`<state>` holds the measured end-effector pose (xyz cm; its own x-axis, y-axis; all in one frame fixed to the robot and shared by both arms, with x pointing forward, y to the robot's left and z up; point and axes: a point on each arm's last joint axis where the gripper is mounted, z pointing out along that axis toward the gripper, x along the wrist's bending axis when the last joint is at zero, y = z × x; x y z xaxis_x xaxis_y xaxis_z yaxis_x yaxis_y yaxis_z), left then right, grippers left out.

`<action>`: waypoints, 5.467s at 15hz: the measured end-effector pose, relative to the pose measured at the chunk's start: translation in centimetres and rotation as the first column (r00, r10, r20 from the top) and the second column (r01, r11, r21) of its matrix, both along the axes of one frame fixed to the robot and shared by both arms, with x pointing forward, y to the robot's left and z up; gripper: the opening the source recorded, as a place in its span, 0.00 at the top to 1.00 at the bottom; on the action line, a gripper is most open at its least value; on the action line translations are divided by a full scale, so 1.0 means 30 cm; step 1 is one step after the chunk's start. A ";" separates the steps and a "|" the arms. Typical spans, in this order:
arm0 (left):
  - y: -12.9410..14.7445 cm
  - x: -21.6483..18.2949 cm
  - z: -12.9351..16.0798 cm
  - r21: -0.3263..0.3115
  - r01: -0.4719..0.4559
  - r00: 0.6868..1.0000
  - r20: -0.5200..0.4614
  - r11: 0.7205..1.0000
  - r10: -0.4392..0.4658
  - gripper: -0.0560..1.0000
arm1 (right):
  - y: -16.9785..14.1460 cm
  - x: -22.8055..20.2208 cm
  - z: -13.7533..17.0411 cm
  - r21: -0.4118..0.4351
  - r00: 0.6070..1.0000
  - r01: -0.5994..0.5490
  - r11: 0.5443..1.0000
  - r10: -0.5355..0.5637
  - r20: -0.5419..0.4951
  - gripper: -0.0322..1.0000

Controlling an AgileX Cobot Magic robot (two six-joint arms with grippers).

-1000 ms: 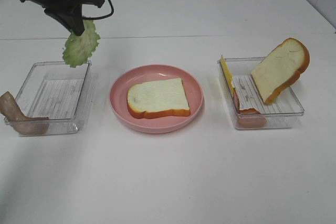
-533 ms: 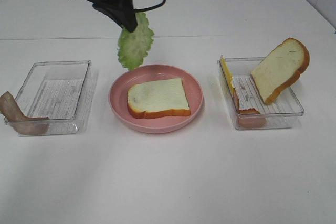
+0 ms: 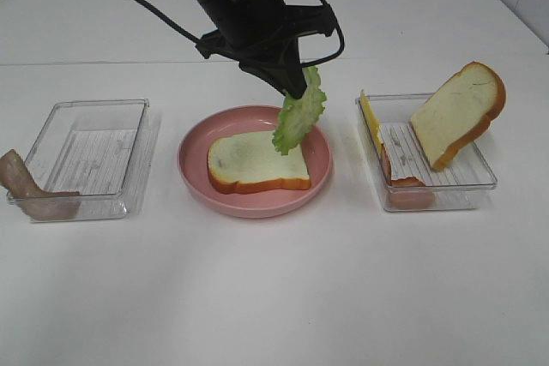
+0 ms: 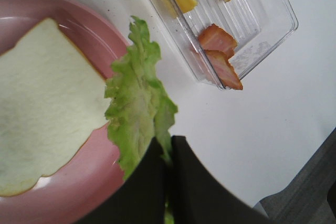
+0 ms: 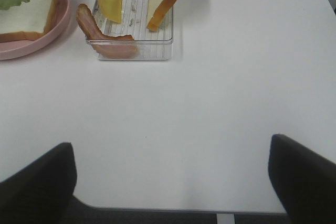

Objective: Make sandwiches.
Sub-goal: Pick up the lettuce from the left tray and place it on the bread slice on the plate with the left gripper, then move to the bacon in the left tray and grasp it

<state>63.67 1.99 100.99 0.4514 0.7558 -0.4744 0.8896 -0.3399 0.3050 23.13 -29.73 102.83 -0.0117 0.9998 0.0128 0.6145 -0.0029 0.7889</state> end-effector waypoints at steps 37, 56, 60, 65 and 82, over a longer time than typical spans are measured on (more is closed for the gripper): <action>0.205 0.150 -0.019 0.194 -0.109 0.994 0.048 0.975 0.102 0.13 | 0.000 0.000 0.000 0.000 1.000 0.000 1.000 0.000 0.000 0.04; 0.847 -0.112 -0.072 0.544 -0.266 0.934 -0.059 0.796 0.352 0.13 | 0.000 0.000 0.000 0.000 1.000 0.000 1.000 0.000 0.000 0.04; 0.845 -0.070 -0.181 0.551 -0.256 0.932 -0.078 0.794 0.355 0.13 | 0.000 0.000 0.000 0.000 1.000 0.000 1.000 0.000 0.000 0.04; 0.844 -0.058 -0.215 0.552 -0.254 0.932 -0.081 0.794 0.354 0.22 | 0.000 0.000 0.000 0.000 1.000 0.000 1.000 0.000 0.000 0.04; 0.834 -0.064 -0.254 0.543 -0.212 0.927 -0.152 0.812 0.344 0.25 | 0.000 0.000 0.000 0.000 1.000 0.000 1.000 0.000 0.000 0.04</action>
<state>61.76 27.02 93.38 0.1104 0.9926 -0.0502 0.9912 -0.1137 -0.0682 23.13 -29.73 102.83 -0.0117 0.9998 0.0128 0.6145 -0.0029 0.7889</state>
